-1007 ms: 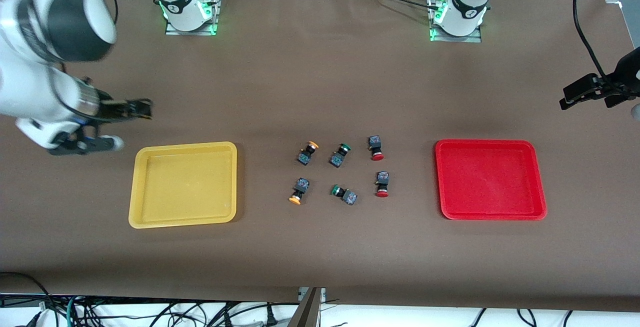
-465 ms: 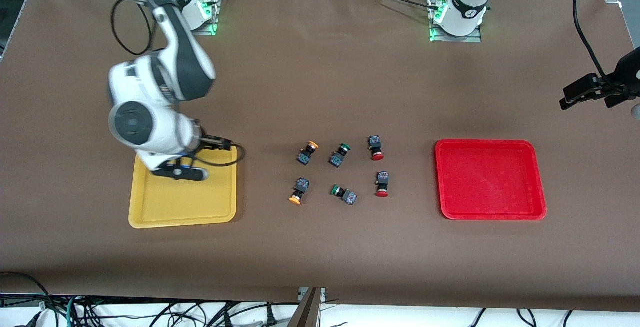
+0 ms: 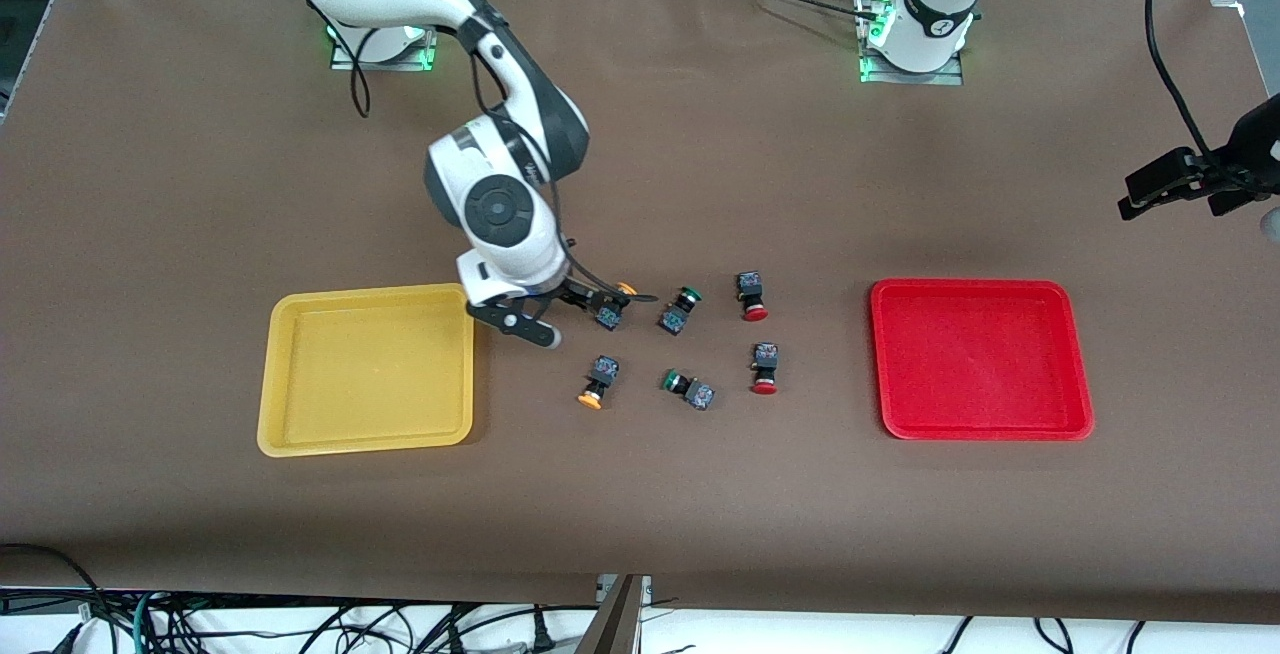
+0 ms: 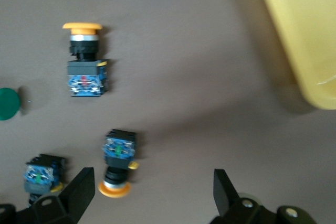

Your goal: Place red and yellow buttons in trays

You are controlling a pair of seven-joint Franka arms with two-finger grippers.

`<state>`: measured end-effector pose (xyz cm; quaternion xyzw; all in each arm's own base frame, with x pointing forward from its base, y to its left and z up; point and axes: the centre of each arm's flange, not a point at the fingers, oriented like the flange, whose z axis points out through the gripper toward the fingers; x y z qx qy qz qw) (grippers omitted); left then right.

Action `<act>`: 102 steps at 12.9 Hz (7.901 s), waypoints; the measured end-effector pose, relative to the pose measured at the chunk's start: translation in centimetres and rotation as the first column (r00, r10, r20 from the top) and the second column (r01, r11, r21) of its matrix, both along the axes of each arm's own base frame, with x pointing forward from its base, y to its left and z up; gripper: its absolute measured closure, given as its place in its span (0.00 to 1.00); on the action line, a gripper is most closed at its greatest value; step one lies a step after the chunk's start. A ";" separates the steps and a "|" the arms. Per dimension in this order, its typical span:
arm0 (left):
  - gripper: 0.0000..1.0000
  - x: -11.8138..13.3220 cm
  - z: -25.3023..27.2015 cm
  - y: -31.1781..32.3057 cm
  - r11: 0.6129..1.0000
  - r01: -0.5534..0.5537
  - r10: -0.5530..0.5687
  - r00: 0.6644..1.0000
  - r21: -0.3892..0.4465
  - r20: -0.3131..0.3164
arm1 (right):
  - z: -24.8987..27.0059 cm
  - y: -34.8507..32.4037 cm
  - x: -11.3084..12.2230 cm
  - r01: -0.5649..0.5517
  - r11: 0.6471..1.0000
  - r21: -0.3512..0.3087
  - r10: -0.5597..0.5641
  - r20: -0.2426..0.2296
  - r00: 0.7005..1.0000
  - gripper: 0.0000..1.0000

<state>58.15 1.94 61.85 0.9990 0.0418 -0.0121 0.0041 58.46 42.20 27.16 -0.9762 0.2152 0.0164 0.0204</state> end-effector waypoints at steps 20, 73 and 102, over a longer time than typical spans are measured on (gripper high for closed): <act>0.00 7.3 -30.0 -23.5 0.986 0.165 -0.168 0.975 -0.033 -0.147 | 0.6 -5.0 3.5 -0.147 0.988 -0.043 0.146 -0.030 0.989 0.58; 0.31 -4.1 -45.0 -35.8 0.997 -0.073 0.065 0.984 -0.039 -0.166 | -3.9 -2.2 7.4 -0.126 0.992 -0.017 0.127 0.181 0.975 0.58; 0.00 6.1 -29.1 -3.2 0.891 0.448 -0.427 0.882 0.074 -0.201 | 13.6 -36.5 8.1 -0.500 0.862 0.077 0.497 -0.319 0.807 0.00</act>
